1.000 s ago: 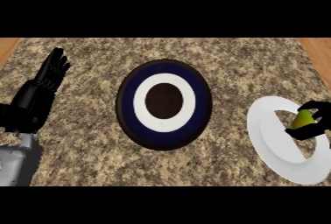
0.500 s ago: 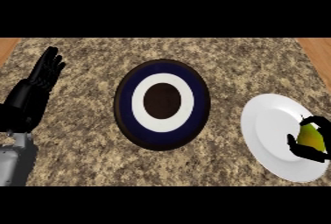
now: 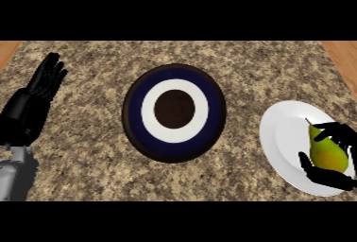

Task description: Pick the pear from the plate and place it in the plate

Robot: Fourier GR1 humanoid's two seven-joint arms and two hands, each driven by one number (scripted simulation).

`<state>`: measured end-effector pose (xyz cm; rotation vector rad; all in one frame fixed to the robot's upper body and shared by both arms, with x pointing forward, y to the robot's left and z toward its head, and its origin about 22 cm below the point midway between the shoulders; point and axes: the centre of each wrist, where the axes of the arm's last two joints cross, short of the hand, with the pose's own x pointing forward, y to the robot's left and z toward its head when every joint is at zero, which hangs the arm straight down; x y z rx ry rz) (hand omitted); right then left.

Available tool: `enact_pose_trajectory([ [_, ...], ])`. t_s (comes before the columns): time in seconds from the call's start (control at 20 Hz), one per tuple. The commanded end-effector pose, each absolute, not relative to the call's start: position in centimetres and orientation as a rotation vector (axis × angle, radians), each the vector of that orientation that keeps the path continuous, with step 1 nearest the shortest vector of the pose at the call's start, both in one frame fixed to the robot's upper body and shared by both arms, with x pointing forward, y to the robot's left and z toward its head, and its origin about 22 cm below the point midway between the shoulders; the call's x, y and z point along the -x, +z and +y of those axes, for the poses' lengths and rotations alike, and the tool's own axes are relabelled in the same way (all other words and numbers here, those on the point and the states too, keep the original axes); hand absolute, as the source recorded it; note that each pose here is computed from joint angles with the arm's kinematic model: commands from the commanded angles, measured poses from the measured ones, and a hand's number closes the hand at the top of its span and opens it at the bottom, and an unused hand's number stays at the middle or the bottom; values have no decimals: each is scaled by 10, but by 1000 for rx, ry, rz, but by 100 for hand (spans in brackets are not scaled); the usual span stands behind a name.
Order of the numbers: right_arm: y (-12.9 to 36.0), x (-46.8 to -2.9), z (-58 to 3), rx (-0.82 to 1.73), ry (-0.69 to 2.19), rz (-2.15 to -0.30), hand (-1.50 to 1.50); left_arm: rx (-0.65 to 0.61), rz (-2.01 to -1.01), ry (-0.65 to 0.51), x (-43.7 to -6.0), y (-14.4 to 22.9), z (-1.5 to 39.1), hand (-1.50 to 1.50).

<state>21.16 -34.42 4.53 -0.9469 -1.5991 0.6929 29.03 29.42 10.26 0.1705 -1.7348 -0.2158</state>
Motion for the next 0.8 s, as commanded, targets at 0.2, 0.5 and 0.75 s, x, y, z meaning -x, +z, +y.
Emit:
enact_pose_trajectory([
  [0.2,108,-195,-282,744,632,-1855,150,-142,-1743,-237,-303,116,273,0],
  [0.5,147,-204,-222,701,640,-1882,150,-134,-1749,-232,-296,96,293,0],
  [0.75,156,-228,-174,623,661,-1874,150,-138,-1745,-246,-298,108,289,0],
])
